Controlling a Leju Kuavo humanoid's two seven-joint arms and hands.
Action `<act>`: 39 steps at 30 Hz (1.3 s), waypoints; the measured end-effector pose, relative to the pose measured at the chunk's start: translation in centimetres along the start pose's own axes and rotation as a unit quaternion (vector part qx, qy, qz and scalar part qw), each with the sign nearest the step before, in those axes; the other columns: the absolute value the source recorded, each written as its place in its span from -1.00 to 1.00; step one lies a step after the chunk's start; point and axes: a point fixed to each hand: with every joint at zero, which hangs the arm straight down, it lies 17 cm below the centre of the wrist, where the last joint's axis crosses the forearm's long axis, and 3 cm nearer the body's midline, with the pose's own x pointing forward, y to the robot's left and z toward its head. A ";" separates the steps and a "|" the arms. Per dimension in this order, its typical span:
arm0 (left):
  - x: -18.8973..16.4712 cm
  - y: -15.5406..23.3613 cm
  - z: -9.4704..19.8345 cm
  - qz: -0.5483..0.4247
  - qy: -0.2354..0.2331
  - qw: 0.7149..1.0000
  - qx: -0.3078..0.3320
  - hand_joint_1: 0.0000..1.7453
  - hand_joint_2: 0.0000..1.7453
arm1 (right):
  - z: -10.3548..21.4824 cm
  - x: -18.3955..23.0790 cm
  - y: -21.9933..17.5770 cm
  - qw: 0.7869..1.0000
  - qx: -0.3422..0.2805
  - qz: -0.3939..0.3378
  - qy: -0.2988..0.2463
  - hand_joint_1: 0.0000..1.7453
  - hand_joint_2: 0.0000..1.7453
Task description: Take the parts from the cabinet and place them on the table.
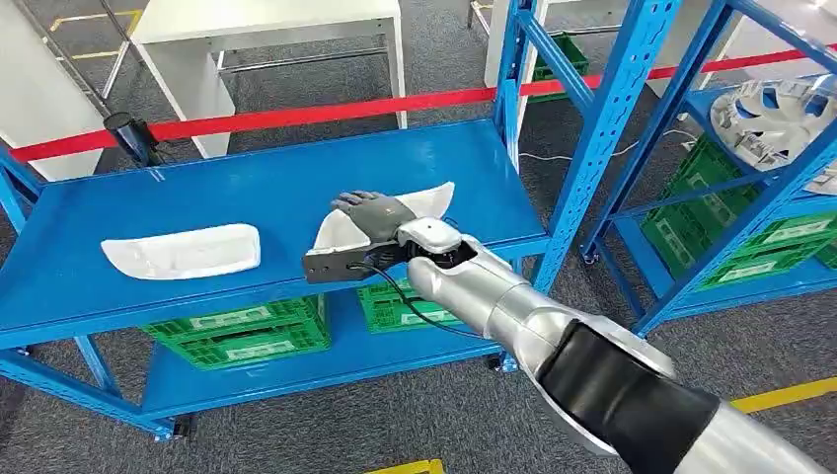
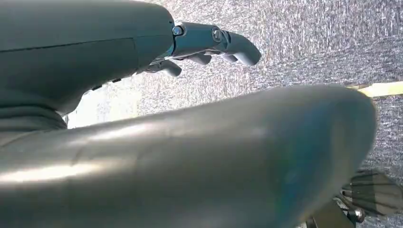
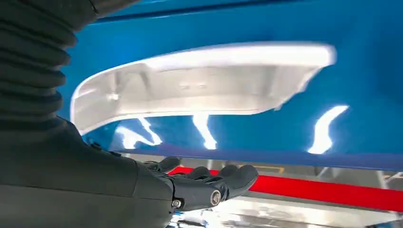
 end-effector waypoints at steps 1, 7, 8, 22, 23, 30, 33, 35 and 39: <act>0.0 -0.1 0.0 0.000 0.000 1.000 0.000 -1.00 -1.00 | -0.1 0.3 0.1 1.000 0.001 0.001 -0.003 -1.00 1.00; 0.0 -0.1 0.0 0.000 0.001 1.000 -0.001 -1.00 -1.00 | 0.0 0.5 1.3 1.000 0.018 0.008 0.007 -1.00 1.00; 0.0 -0.1 0.0 0.000 0.001 1.000 -0.001 -1.00 -1.00 | 0.0 0.2 1.8 1.000 0.022 0.011 0.016 -1.00 1.00; 0.3 -0.3 0.1 -0.006 -0.008 1.000 -0.006 -1.00 -1.00 | 2.2 -7.0 5.9 0.988 0.069 0.046 0.132 1.00 1.00; 0.3 -0.4 0.1 -0.006 -0.008 1.000 -0.006 -1.00 -1.00 | 2.2 -7.1 6.0 0.987 0.070 0.046 0.134 1.00 1.00; 0.3 -0.4 0.1 -0.006 -0.008 1.000 -0.006 -1.00 -1.00 | 2.4 -7.5 6.3 0.987 0.074 0.045 0.138 1.00 1.00; 0.3 -0.4 0.1 -0.006 -0.008 1.000 -0.006 -1.00 -1.00 | 2.3 -7.9 5.4 0.986 0.064 0.049 0.147 1.00 1.00; 0.2 -0.3 0.0 -0.003 -0.008 1.000 -0.006 -1.00 -1.00 | 2.2 -8.0 4.7 0.986 0.056 0.053 0.148 1.00 1.00; 0.2 -0.3 0.1 0.001 -0.007 1.000 -0.007 -1.00 -1.00 | 2.1 -8.1 4.0 0.986 0.043 0.055 0.152 1.00 1.00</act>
